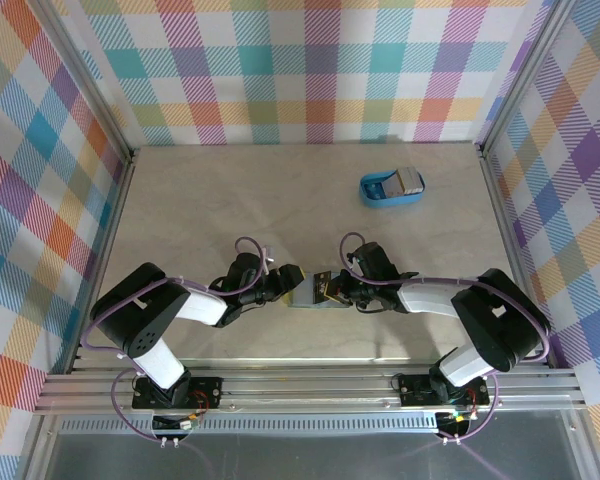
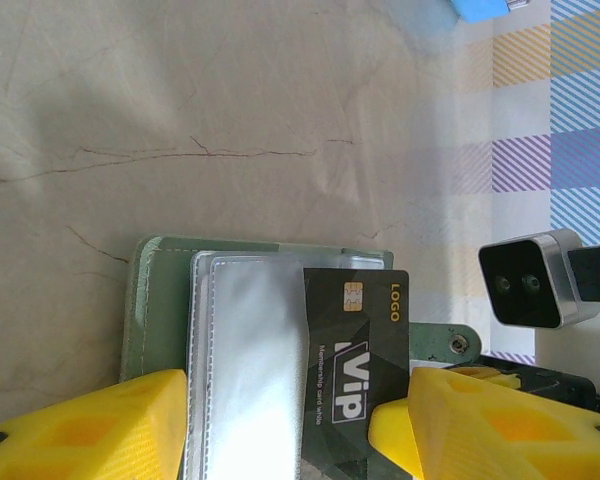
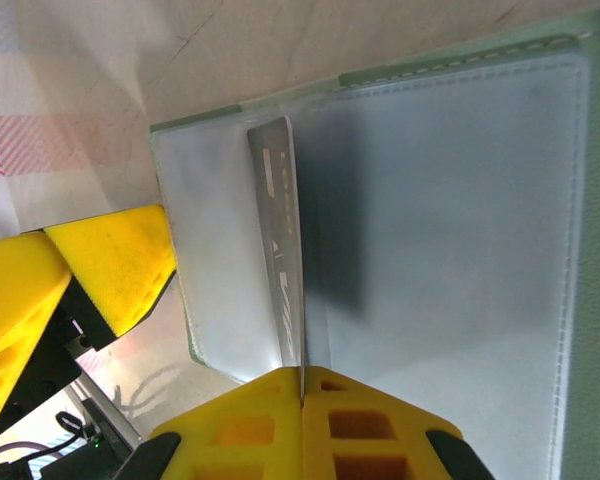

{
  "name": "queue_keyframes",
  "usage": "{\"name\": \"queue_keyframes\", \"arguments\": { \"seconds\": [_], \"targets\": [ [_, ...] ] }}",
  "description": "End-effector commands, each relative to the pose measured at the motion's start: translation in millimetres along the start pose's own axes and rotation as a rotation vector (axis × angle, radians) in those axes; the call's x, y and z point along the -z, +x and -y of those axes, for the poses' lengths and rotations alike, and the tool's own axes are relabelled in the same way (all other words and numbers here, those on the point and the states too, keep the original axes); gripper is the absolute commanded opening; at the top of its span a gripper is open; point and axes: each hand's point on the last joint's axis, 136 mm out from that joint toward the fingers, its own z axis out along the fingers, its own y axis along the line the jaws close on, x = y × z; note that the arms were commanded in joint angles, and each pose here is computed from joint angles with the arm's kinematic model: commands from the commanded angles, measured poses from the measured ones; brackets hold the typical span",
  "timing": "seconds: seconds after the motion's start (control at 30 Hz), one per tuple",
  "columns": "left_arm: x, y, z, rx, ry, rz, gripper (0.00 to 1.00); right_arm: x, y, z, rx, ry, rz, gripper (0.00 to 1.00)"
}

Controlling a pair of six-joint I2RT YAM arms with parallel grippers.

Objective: Put the credit cards into the card holder

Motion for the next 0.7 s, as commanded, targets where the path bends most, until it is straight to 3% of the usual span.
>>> {"name": "queue_keyframes", "arguments": {
  "seconds": [0.0,0.67],
  "targets": [
    [-6.8,26.3,-25.0,0.007,-0.075,-0.067,0.60,1.5,11.4,23.2,-0.051,0.098,-0.015,0.00],
    [-8.1,29.1,-30.6,0.009,-0.092,-0.077,0.59,-17.4,14.2,23.5,-0.014,0.091,-0.086,0.00]
  ]
}}
